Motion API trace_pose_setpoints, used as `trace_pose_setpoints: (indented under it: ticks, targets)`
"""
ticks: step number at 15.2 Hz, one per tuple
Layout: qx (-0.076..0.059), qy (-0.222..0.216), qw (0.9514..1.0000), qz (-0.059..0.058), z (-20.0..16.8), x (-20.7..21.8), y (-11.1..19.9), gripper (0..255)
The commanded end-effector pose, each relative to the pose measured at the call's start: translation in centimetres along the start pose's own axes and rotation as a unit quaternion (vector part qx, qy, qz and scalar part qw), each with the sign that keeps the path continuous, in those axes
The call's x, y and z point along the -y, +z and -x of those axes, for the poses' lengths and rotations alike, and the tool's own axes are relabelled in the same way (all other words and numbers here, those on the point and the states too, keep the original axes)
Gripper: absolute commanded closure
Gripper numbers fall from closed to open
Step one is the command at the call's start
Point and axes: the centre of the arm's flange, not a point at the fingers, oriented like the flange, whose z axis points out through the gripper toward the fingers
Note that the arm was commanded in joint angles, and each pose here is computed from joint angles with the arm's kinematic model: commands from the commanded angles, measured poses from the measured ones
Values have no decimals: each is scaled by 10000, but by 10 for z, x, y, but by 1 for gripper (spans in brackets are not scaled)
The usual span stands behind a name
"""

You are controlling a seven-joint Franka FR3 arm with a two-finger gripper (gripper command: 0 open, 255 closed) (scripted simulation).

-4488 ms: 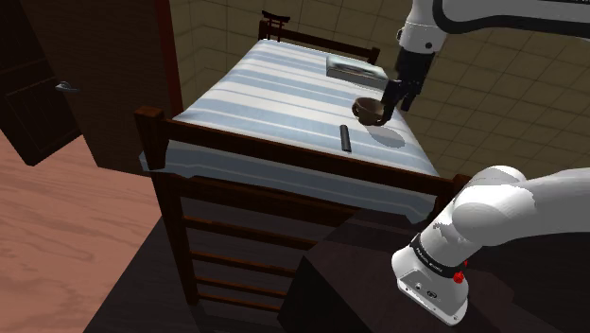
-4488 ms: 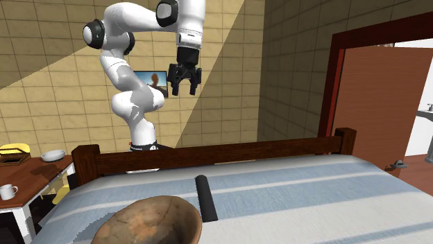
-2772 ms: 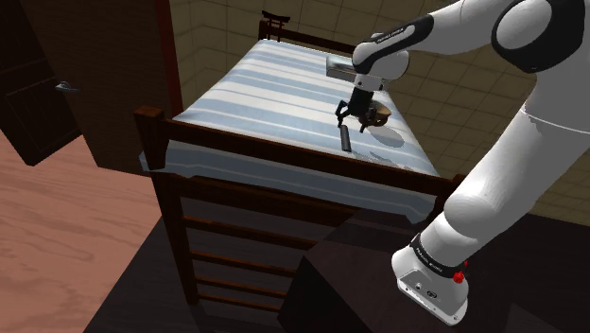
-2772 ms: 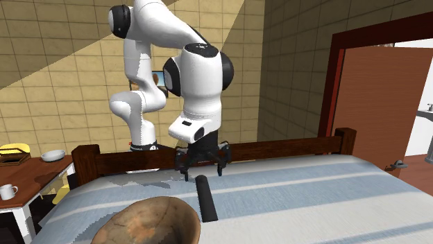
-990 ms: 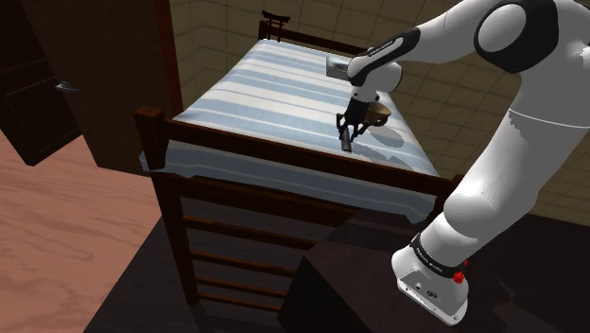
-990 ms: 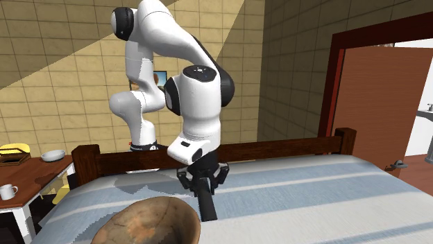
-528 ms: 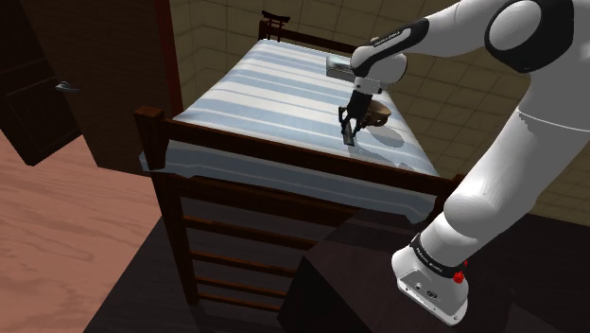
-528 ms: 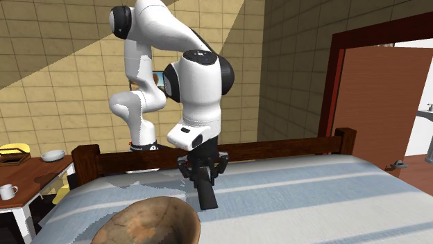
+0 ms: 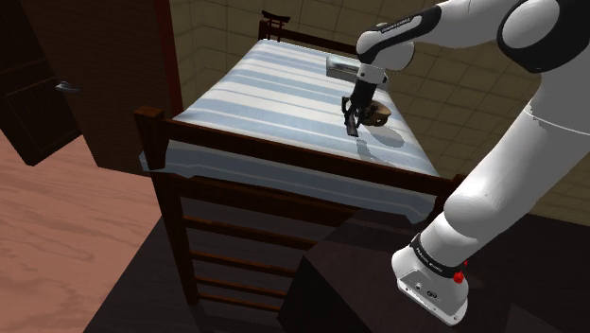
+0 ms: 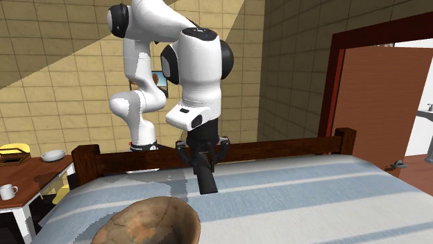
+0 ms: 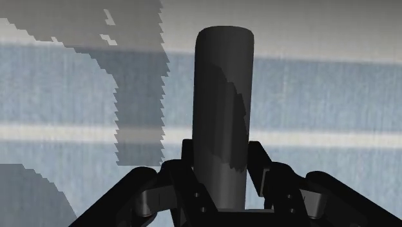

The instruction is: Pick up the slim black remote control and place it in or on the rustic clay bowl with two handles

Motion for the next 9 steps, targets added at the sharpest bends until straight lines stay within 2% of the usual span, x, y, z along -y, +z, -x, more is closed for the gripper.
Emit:
trace_pose_setpoints:
  ticks: [1,9]
  targets:
    - [1,0,10000,1,2,1,-10,255]
    - [1,0,10000,1,11,2,-51,255]
